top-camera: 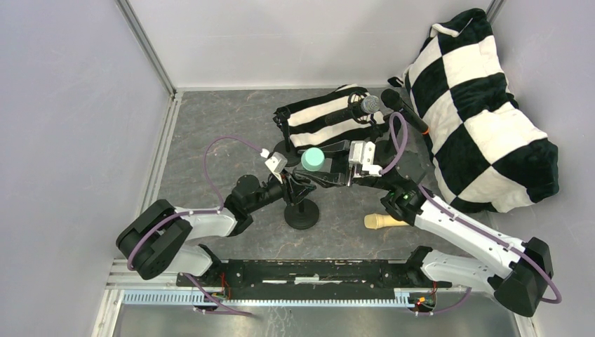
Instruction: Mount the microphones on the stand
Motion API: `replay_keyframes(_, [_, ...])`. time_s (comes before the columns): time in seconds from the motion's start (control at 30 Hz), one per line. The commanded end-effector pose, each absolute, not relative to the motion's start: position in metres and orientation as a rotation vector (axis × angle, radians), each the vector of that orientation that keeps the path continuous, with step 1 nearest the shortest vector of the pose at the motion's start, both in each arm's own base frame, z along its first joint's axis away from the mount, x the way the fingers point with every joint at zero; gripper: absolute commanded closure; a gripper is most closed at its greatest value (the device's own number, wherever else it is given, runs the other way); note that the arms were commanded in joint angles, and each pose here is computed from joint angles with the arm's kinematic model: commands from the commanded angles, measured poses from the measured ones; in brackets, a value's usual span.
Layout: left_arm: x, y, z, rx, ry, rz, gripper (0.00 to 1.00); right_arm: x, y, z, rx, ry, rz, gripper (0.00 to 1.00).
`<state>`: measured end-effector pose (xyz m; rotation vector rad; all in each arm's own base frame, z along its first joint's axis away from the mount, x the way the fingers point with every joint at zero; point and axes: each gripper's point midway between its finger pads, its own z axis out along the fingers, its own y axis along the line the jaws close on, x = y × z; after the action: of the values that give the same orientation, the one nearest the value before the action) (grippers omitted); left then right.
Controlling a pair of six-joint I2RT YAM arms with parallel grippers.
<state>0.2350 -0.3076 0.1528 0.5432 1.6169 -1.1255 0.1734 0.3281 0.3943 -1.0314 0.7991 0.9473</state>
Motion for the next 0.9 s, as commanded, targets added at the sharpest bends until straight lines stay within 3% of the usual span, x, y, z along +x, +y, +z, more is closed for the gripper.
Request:
replay_keyframes(0.0, [0.232,-0.318,0.169,0.534,1.574,-1.199,0.98,0.158,0.329,0.43,-1.038,0.645,0.95,1.0])
replay_keyframes(0.87, [0.223,-0.322,0.167,0.591,1.573,-1.22,0.98,0.19,0.358,0.342,-1.178,0.84,0.883,1.0])
